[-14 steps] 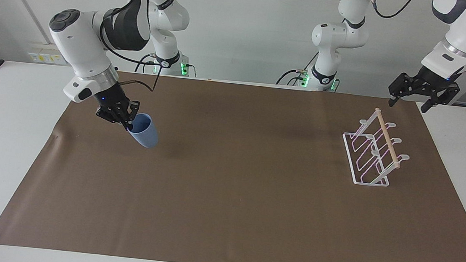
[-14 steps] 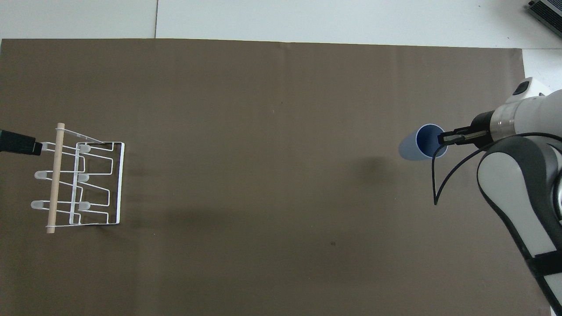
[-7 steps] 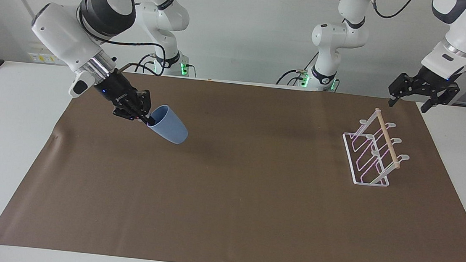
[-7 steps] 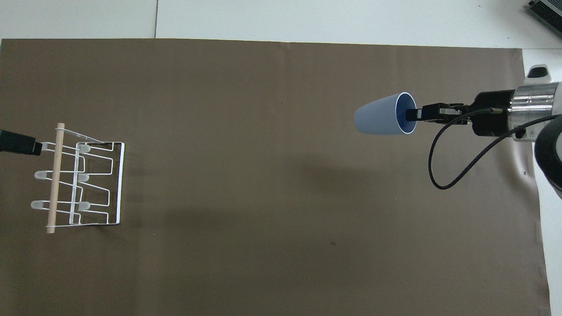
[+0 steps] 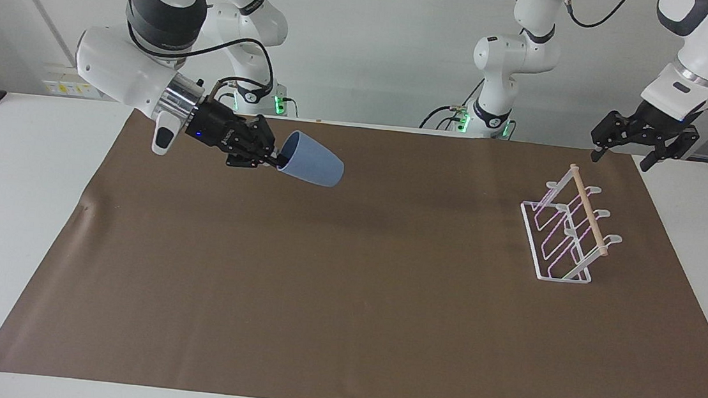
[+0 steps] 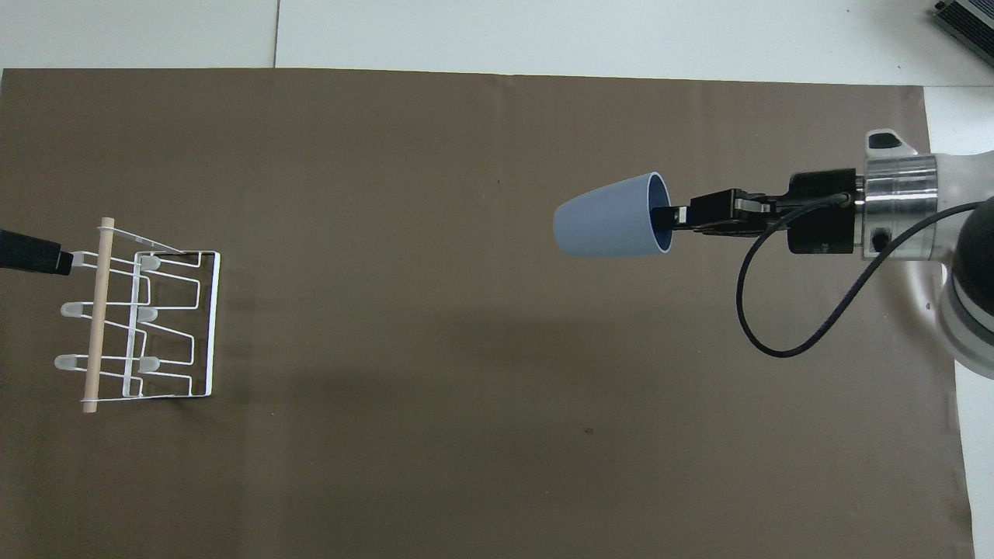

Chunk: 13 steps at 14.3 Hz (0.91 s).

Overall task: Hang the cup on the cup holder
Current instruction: 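Lift the blue cup and tip it sideways toward the rack, then hold the cup out with the right gripper while the left gripper reaches it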

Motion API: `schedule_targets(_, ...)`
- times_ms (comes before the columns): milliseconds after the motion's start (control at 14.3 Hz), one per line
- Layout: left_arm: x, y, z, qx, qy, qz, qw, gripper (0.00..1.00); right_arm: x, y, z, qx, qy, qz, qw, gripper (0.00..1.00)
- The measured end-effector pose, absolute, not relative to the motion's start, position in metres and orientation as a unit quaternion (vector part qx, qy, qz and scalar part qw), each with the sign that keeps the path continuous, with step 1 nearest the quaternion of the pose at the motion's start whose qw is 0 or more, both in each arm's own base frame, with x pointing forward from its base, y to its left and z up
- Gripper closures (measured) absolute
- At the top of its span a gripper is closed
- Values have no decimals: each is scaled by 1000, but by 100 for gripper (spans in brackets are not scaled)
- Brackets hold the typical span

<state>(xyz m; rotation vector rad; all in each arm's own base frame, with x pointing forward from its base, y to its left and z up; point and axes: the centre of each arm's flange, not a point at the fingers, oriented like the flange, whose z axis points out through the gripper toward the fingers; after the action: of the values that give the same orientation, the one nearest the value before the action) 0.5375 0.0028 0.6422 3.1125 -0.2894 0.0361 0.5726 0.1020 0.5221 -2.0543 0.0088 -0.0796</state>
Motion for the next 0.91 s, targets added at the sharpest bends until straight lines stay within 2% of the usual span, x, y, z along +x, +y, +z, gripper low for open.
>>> schedule_targets(490, 537, -3, 642, 994, -107, 8, 8, 0, 551, 132, 498, -762, 49, 33, 645, 95)
schedule_targets(699, 537, -15, 643, 979, -201, 15, 15, 0, 542, 159, 491, -731, 62, 52, 678, 95)
schedule_targets(909, 539, -50, 647, 954, -292, 45, 54, 0, 531, 187, 491, -721, 62, 60, 688, 95)
